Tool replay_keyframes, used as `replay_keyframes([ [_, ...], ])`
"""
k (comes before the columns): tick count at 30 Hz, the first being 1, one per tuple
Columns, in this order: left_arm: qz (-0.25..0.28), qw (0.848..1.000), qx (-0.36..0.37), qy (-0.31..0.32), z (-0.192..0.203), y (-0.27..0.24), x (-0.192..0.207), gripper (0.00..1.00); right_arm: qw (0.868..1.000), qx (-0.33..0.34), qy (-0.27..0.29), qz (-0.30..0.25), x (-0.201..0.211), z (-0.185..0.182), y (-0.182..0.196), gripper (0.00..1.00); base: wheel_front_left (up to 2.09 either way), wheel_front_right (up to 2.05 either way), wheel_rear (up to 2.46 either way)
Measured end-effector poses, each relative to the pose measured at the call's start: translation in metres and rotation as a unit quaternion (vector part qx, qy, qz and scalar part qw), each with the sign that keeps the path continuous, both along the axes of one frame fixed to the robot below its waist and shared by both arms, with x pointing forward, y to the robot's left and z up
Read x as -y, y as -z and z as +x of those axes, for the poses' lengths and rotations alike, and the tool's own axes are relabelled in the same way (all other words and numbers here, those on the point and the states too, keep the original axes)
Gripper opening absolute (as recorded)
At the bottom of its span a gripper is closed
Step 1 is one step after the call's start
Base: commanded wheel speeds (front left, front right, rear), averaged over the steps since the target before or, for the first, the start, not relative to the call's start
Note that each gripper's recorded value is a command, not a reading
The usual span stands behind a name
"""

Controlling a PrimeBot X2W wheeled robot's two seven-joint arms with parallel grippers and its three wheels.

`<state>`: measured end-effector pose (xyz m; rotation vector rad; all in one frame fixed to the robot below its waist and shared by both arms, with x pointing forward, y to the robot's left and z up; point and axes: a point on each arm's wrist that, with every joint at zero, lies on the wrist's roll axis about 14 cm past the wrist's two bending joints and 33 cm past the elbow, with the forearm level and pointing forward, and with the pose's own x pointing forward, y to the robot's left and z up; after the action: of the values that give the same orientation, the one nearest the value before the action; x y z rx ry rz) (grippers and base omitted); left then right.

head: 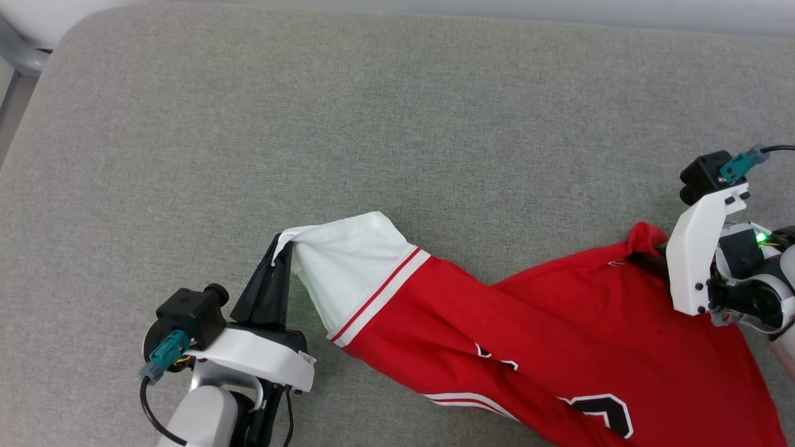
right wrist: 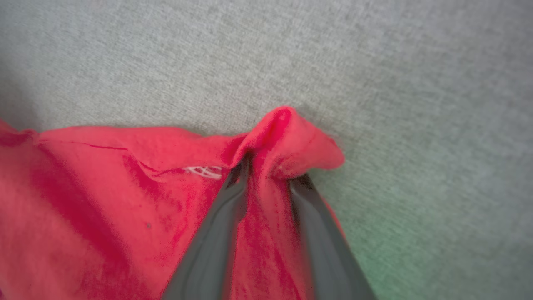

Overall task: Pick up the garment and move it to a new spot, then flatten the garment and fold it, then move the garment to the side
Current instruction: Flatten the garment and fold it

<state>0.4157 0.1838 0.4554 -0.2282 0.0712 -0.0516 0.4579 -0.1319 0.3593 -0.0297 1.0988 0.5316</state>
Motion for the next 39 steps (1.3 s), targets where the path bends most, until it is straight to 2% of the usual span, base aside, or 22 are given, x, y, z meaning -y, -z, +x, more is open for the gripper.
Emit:
replay_keyframes([
  [5,0.000,1.000,0.007,0.001,-0.001,-0.006,0.000,0.00,1.000,0.019,0.008,0.005,0.003,0.005,-0.009,0.00,0.00,0.00,0.00],
  [9,0.015,0.999,0.029,0.009,0.008,-0.025,-0.006,0.00,0.996,0.084,0.020,0.005,0.010,0.024,-0.034,0.00,0.00,0.00,0.00],
  [15,0.034,0.998,0.050,0.027,0.038,-0.064,-0.011,0.00,0.974,0.212,0.073,0.001,0.039,0.066,-0.094,0.00,0.00,0.00,0.00],
  [24,0.064,0.993,0.086,0.048,0.114,-0.141,-0.009,0.00,0.922,0.359,0.147,0.014,0.069,0.122,-0.183,0.00,0.00,0.00,0.00],
  [32,0.101,0.981,0.161,0.039,0.176,-0.223,-0.009,0.00,0.861,0.480,0.165,0.005,0.082,0.164,-0.276,0.00,0.00,0.00,0.00],
  [36,0.111,0.973,0.202,0.028,0.197,-0.261,-0.012,0.00,0.825,0.537,0.174,0.008,0.086,0.175,-0.326,0.00,0.00,0.00,0.00],
  [39,0.114,0.966,0.231,0.027,0.208,-0.286,-0.009,0.00,0.805,0.566,0.177,0.003,0.089,0.179,-0.352,0.00,0.00,0.00,0.00],
])
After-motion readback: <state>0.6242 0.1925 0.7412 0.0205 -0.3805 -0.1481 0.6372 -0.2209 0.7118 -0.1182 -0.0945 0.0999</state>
